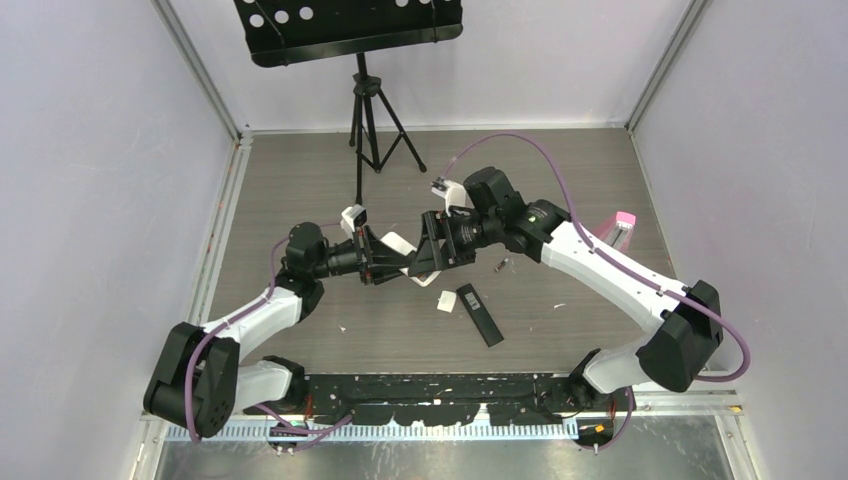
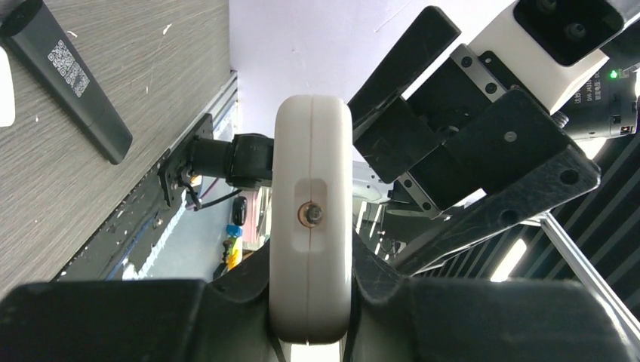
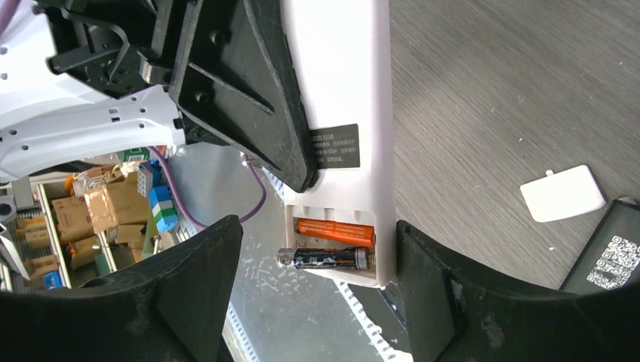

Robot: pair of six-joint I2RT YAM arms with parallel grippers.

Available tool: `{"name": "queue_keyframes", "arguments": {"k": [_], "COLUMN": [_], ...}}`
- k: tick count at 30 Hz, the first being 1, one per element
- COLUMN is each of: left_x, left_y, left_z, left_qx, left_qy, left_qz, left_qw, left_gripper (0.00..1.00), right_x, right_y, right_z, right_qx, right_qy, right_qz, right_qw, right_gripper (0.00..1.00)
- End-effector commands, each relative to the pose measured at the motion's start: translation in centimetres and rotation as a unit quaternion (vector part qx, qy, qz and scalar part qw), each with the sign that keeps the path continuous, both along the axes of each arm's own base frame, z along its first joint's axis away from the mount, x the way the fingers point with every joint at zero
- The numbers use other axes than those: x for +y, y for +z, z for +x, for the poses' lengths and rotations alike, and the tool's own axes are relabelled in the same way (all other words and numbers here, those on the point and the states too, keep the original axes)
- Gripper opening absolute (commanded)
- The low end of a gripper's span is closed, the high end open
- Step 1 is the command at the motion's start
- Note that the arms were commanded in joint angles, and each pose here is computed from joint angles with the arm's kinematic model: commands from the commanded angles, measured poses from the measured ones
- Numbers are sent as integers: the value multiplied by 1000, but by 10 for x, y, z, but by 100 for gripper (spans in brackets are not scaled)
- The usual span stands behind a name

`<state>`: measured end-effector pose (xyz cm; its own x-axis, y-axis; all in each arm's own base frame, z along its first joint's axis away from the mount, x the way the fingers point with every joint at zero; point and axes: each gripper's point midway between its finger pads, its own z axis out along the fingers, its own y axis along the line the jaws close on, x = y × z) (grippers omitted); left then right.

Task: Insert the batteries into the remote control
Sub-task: Load the battery into the remote control.

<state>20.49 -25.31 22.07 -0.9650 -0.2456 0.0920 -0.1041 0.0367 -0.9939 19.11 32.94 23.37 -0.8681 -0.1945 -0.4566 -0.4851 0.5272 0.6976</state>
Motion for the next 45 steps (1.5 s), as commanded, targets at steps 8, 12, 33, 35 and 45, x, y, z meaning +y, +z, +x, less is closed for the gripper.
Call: {"name": "queue_keyframes", "arguments": {"k": [8, 12, 33, 35, 45], "left_x": [-1, 0, 1, 2, 4], "left_y": [29, 29, 31, 31, 26], "left_z": [3, 2, -1, -1, -6], "left_qx": [-52, -51, -53, -54, -65], "left_qy": [-4, -4, -3, -3, -5], "left_qz": [-23, -24, -25, -25, -21], "left_qw": [998, 998, 998, 998, 998], "left_gripper": [0, 0, 0, 0, 0], "right_x": [5, 5, 6, 6, 10], "right_y": [10, 7, 6, 6, 18], "right_z": [-18, -19, -14, -15, -20], "right_qx": [-11, -10, -31, -32, -19], "right_qy": [71, 75, 60, 64, 69], "right_qz": [31, 33, 47, 50, 92], "right_qw": [997, 997, 997, 996, 993], "right_gripper": [58, 54, 75, 72, 75]}}
